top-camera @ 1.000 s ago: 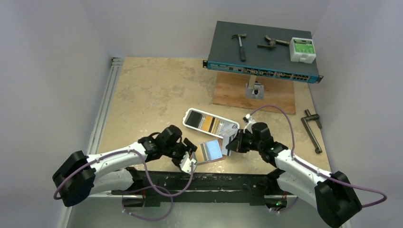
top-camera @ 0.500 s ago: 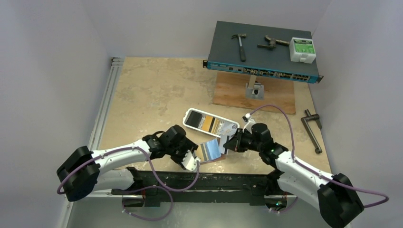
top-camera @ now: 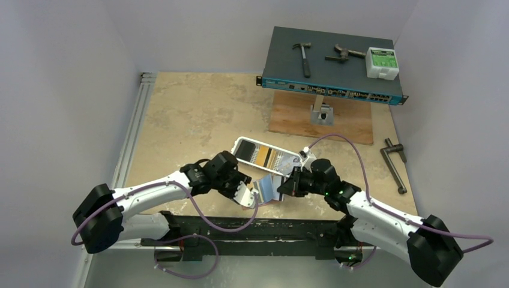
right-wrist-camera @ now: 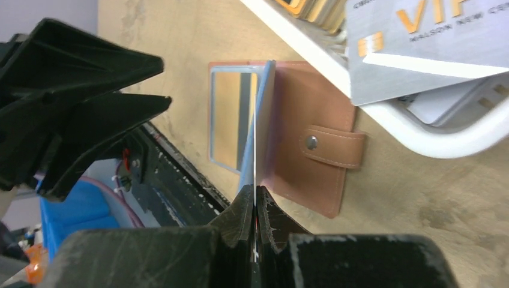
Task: Put the credit cards into the card holder
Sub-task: Insert the credit card into the card holder.
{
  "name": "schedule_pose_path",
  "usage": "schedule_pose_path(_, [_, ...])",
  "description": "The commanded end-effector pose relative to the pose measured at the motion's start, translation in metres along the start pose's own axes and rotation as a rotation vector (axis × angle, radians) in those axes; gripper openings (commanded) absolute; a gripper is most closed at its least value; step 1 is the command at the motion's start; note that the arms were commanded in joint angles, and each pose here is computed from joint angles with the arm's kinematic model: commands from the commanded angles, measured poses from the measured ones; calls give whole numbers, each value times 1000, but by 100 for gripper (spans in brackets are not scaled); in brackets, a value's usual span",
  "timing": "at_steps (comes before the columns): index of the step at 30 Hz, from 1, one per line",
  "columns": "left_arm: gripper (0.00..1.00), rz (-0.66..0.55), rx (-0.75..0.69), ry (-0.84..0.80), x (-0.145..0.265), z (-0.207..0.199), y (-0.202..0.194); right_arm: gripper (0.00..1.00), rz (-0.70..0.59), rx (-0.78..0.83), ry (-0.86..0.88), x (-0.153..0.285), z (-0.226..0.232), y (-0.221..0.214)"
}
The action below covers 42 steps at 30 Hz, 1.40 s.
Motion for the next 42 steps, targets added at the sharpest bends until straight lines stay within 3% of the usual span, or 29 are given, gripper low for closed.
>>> schedule_pose_path(1, [44,19,28,-18,8,5,6,0,-65,87,-107,5,11,28])
schedule_pose_path(9, [32,74,147,-71,29,8,15,0,-98,163,-184,20,17,43])
schedule_pose_path(14, [40,85,194,-54,38,3,15,0,-59,152,-216,10,5,35])
schedule_pose_path(19, [43,184,303,-63,48,19,8,0,-52,165,-246,8,-3,32])
schedule_pose_path(23, [48,152,352,-13,38,20,9,0,-43,160,-273,6,-5,32])
schedule_pose_path(42, [50,164,523,68,15,26,10,0,-10,157,-269,1,-8,29])
Point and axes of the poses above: each gripper's point midway between its finger pads, its own x axis back along the fingers, its own z axis along the line the jaws close on, y = z × x, the point moved 8 cm from there along x, back along the fingers, and after that the axes turned 4 degrees about x, right-handed, at the moved point
